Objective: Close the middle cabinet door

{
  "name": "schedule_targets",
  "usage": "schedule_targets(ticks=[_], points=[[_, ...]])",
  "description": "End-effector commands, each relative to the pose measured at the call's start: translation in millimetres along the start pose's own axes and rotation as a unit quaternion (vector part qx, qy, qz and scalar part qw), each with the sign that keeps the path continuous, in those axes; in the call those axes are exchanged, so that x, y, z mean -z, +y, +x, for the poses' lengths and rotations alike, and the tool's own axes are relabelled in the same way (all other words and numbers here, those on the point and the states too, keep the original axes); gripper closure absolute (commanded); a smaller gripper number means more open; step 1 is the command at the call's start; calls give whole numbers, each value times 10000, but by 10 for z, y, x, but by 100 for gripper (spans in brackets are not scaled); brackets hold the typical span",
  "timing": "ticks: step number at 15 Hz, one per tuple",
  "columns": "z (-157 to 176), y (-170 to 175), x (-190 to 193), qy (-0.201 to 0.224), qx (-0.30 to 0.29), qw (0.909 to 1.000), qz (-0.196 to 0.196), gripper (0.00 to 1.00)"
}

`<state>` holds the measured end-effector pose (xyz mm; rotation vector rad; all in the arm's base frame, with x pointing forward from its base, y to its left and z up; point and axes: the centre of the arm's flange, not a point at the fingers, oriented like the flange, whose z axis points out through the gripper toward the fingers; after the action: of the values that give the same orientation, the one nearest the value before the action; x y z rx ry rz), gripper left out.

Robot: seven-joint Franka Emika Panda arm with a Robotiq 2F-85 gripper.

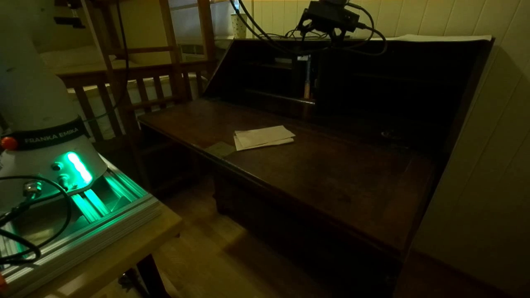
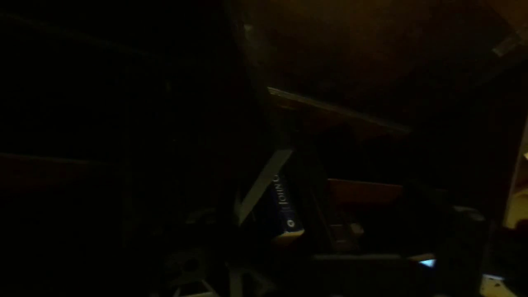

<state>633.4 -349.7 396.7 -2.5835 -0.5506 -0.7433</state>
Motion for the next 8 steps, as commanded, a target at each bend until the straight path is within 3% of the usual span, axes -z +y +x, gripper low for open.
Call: schedule_targets(ticks=[1, 4, 8], points=[[117, -189, -70, -217, -143, 9986, 453, 0], [202, -179, -300, -543, -331, 9968, 479, 0], [265, -187, -530, -671, -462, 9957, 433, 0]])
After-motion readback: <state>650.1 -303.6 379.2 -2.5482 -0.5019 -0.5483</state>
